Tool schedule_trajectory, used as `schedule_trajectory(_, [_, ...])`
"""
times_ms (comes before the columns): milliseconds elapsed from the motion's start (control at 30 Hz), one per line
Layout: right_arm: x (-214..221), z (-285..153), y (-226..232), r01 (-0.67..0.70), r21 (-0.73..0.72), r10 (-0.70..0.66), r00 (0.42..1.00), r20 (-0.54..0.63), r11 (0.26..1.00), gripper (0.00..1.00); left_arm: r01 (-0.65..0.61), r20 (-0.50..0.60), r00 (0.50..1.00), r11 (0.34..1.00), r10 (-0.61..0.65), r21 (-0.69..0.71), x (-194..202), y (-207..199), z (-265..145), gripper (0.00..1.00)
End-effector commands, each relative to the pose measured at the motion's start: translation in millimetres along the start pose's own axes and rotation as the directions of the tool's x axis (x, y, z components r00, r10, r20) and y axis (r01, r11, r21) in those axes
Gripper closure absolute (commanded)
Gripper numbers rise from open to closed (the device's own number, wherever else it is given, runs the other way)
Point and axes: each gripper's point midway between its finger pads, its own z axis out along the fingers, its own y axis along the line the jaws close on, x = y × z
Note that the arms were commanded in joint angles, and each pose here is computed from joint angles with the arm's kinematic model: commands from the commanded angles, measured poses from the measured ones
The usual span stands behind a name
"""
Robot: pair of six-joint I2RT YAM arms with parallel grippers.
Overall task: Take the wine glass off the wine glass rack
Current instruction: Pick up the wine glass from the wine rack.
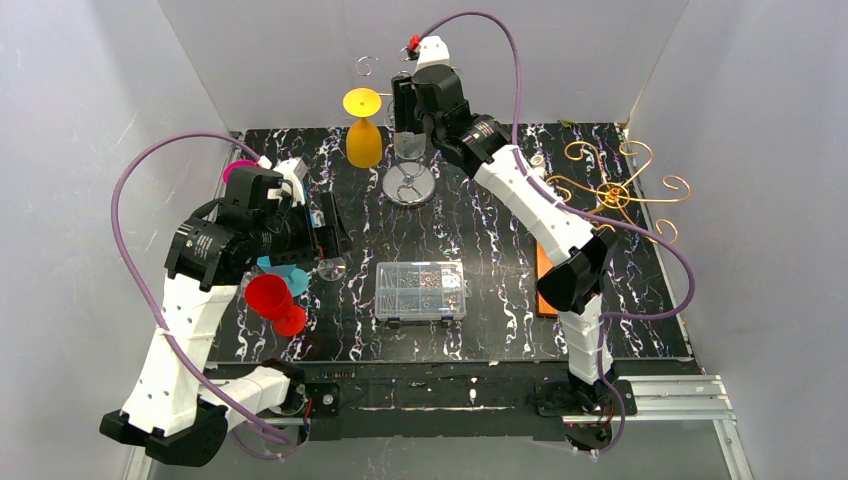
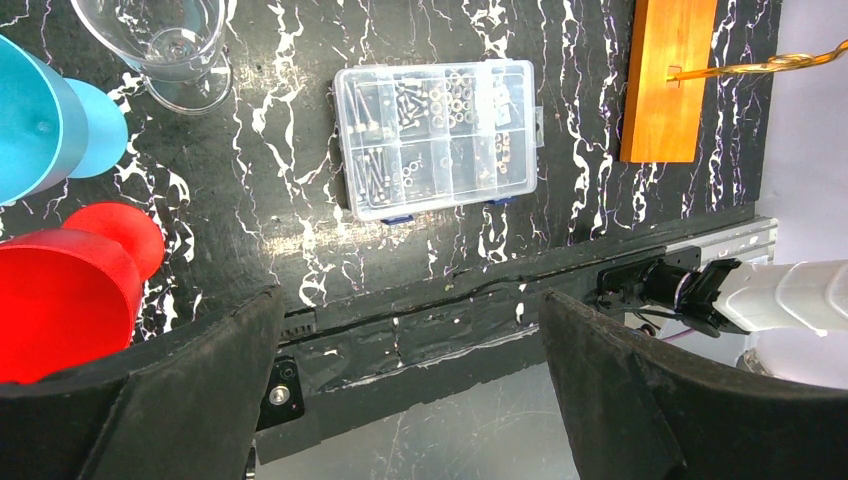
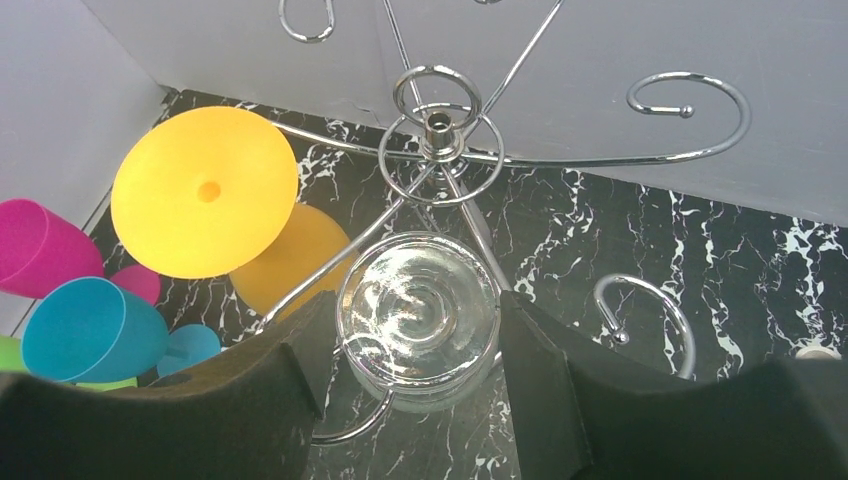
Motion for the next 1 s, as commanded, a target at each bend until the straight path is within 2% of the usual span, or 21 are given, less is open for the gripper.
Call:
schedule_trajectory(0, [-59.4, -31.2, -5.8, -0.07, -0.002, 0.069, 0.986, 0.15, 0.998, 0.57, -0.012, 0.021, 1.0, 1.0, 0.012, 0.025, -5.5, -6.3, -4.1, 0.02])
schedule_trajectory(600, [-66.9, -64.3, -21.8, -0.083, 0.026, 0.079, 0.987, 0.141, 0.996, 0.59, 0.056, 0.053, 0.996, 0.984, -0.066, 0.171, -21.9, -37.4, 1.9, 0.02])
schedule_trajectory(767, [-67.1, -76.9, -24.8, -0.089, 0.02, 0.085, 0.989, 0.122, 0.996, 0.6, 0.127, 0.102, 0.982, 0.958, -0.157, 0.257, -40.7, -55.2, 8.5, 0.02])
schedule_trajectory(967, [-68.1, -96.5, -24.9, -0.11, -0.011, 0.111, 0.989, 0.095, 0.994, 0.6, 0.187, 0.195, 0.941, 0.903, -0.278, 0.387, -73.2, -81.0, 19.6, 0.02])
